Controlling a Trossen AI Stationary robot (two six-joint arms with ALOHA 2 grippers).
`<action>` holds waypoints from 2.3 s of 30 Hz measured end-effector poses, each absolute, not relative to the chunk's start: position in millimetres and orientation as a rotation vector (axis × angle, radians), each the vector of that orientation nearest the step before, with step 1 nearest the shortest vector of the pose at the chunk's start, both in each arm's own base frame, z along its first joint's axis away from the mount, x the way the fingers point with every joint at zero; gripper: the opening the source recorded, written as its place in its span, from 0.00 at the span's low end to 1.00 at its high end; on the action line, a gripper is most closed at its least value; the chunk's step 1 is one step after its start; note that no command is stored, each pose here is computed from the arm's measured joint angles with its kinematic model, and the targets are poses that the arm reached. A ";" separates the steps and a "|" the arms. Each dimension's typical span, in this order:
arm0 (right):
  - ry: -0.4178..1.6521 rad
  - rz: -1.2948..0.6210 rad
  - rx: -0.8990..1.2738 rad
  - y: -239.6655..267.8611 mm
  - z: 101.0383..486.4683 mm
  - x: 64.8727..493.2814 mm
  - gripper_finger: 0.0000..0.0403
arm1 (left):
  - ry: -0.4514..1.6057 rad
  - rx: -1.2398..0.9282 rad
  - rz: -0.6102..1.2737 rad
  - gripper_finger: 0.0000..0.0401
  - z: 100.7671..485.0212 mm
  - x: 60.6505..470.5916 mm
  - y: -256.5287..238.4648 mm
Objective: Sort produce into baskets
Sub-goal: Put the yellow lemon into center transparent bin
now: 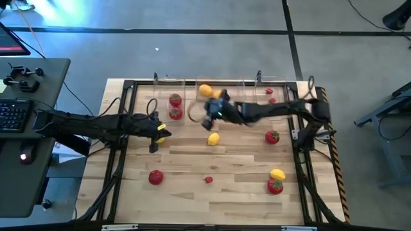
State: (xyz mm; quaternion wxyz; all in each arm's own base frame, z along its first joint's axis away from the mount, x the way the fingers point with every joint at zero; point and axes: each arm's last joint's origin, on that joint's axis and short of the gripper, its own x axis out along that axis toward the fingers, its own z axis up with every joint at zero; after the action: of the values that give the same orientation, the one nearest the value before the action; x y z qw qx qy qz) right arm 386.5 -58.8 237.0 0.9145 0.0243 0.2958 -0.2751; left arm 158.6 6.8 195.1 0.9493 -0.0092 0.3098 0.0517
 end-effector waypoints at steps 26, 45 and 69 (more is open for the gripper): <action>0.483 -0.432 -0.056 17.2 216.2 318.2 0.00 | 1.561 0.034 0.175 0.53 191.2 213.7 -4.0; 0.481 -0.430 -0.056 17.5 216.3 318.4 0.00 | 1.689 0.089 0.210 0.62 161.5 226.2 0.0; 0.494 -0.392 -0.073 29.0 222.7 311.2 0.00 | 1.393 0.079 0.127 0.46 239.6 270.0 2.4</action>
State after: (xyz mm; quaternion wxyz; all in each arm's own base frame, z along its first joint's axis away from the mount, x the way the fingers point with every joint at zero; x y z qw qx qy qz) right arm 311.2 29.0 222.7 0.9500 -0.0359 0.2427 -0.1929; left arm 270.0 2.4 239.6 0.7646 0.0365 0.6409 0.0583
